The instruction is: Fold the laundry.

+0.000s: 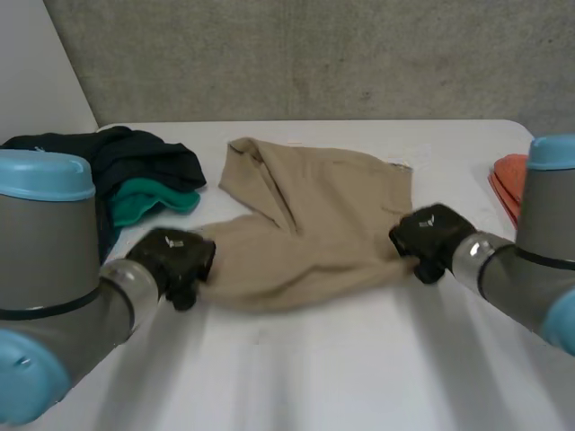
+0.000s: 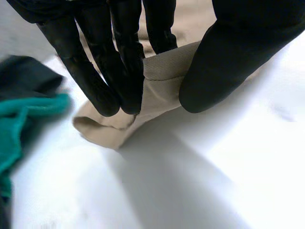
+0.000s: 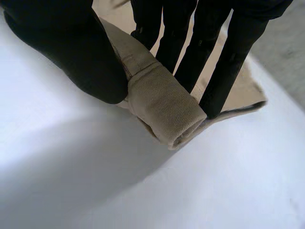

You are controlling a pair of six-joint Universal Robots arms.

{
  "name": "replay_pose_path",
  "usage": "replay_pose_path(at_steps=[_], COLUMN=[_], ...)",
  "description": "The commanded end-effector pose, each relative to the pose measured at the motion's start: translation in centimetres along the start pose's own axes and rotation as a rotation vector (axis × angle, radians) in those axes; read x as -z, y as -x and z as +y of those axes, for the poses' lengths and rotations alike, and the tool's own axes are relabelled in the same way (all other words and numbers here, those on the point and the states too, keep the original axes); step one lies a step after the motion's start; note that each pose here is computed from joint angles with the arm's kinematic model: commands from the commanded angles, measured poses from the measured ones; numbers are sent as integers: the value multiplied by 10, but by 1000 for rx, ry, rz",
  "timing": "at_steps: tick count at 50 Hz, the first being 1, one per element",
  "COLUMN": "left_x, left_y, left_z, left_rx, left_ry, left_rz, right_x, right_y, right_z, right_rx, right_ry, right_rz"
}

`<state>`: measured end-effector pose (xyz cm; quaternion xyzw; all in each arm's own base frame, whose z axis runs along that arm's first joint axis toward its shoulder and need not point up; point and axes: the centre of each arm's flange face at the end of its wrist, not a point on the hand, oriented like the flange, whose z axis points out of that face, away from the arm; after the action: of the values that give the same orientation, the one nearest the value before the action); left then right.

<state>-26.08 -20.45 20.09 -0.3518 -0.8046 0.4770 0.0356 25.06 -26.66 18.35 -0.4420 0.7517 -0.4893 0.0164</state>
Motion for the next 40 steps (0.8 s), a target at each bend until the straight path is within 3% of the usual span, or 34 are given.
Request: replay_pose_path(at_steps=[1, 5, 11, 18, 23, 30, 40], left_x=[43, 48, 47, 27, -13, -82, -160], left_y=[-28, -35, -45, -31, -7, -5, -12], left_z=[22, 26, 28, -8, -42, -67, -67], left_rx=[-164, -205, -254, -307, -281, -297, -392], left_ry=[169, 185, 197, 55, -81, -220, -292], left_rz=[199, 230, 256, 156, 59, 92, 123], right_x=[45, 52, 54, 47, 43, 37, 26], right_y=[26, 34, 35, 27, 26, 24, 19], right_z=[25, 35, 46, 42, 39, 40, 45], right_rx=[210, 294, 276, 235, 205, 193, 165], right_ry=[183, 213, 252, 196, 162, 135, 125], right_rz=[-167, -214, -234, -213, -197, -169, -141])
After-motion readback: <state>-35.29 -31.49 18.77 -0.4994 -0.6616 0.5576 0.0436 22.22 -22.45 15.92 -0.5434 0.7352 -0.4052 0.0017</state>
